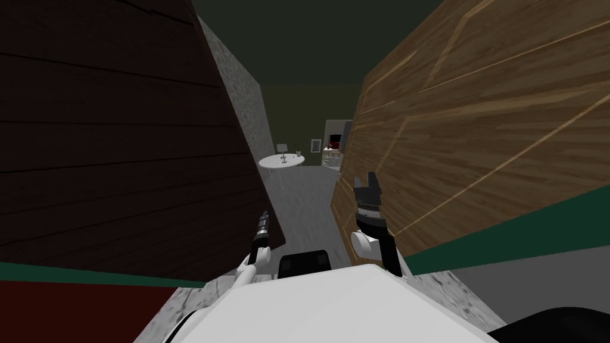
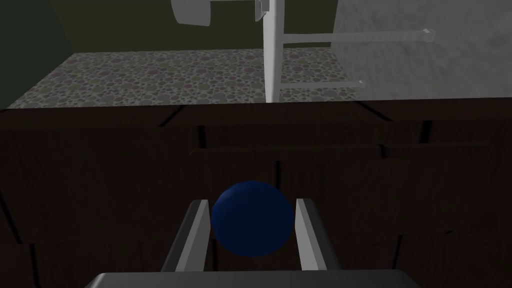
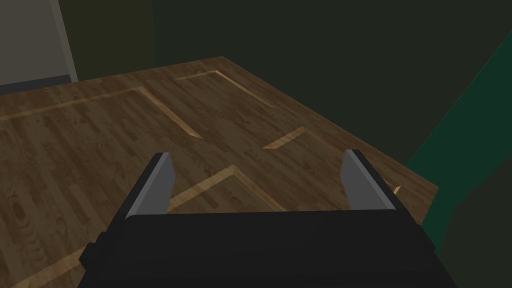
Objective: Push the door open
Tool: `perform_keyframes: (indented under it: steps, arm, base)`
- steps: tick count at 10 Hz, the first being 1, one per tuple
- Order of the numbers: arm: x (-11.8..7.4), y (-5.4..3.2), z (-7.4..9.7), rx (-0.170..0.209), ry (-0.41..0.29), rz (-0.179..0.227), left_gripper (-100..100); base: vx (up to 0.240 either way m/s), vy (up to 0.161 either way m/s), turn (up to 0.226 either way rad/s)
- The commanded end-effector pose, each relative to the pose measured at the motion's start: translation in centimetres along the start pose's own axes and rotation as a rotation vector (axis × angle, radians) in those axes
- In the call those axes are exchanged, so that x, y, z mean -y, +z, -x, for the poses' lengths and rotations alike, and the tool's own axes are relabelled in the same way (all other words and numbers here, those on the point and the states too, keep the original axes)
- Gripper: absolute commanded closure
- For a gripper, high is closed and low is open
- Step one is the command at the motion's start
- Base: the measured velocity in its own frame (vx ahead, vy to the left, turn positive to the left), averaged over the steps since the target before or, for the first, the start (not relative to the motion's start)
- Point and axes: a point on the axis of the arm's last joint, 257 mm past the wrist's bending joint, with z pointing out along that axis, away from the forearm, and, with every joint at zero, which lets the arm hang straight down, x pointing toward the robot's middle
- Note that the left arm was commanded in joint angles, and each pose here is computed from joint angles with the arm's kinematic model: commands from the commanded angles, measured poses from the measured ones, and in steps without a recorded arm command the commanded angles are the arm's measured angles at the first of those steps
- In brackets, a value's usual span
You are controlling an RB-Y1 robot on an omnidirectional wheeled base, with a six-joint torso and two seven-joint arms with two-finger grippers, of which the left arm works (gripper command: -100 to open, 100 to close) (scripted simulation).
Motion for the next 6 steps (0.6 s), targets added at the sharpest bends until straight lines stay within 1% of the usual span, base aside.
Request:
perform_keyframes:
  steps: [1,2,3,4,6]
  arm:
    - [-0.2,-0.3,1.9,0.03,0.0,0.004,100]
    - [-0.2,-0.3,1.9,0.03,0.0,0.004,100]
    - [-0.5,-0.78,4.2,0.065,-0.003,0.009,100]
    - [-0.5,-0.91,4.8,0.074,-0.003,0.01,100]
    - [-0.8,-1.53,7.3,0.113,-0.006,0.015,100]
  base:
    - [0.216,-0.04,-0.002]
    - [0.139,-0.021,0.02]
    - [0.153,-0.019,-0.034]
    - [0.192,-0.028,-0.006]
    - [0.197,-0.046,-0.007]
